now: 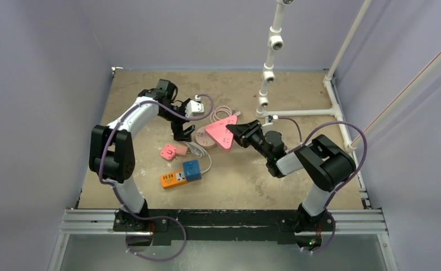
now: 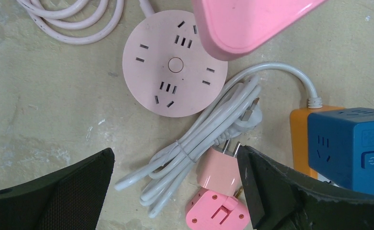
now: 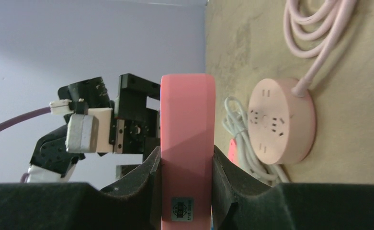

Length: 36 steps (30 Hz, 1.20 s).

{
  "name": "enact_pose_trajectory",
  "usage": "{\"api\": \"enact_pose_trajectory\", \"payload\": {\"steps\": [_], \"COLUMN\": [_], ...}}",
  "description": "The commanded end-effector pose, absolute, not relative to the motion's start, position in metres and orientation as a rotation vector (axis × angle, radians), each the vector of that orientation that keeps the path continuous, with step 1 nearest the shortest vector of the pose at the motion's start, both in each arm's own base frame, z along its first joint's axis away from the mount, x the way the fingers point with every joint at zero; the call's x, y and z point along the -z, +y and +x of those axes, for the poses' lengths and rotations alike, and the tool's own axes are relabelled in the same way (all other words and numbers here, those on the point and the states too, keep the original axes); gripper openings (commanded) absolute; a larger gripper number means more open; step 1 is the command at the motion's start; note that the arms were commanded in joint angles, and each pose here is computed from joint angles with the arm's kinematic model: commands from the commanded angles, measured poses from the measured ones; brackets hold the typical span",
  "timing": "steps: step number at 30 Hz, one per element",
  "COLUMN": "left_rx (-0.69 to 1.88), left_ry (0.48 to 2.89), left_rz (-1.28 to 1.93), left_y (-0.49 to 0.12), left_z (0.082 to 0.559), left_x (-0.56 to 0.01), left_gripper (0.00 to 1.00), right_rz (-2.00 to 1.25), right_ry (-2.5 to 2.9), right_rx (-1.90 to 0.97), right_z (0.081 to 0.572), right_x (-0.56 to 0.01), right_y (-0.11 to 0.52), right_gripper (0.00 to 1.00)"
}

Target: Insert the plug

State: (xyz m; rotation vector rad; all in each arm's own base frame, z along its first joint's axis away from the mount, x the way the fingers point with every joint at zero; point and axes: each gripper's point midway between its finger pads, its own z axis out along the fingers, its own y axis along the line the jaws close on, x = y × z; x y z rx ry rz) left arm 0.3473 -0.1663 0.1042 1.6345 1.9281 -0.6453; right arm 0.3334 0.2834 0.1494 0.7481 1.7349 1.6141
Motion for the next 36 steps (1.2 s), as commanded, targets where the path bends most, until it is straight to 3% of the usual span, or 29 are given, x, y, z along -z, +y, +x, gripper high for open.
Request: {"api": "enact_pose_trajectory", "payload": {"steps": [1, 36], "left_rx": [0.631, 0.710], "left_ry": [1.825, 1.879], "left_rz": [1.649, 1.552], "left_y": [-0.170, -0.197], "left_z": [0.349, 0.357], "left_x": [-0.119, -0.127], "left_gripper": [0.99, 0.99], "right_rz": [0.710, 0.606], "right_ry": [1.585, 1.656], "right_rx": [-1.623, -1.523], "right_z": [0.347, 0.364], "right_x": [-0.172, -0.112], "right_y": [0.276, 0.275], "right_gripper": [0.00, 0.00]}}
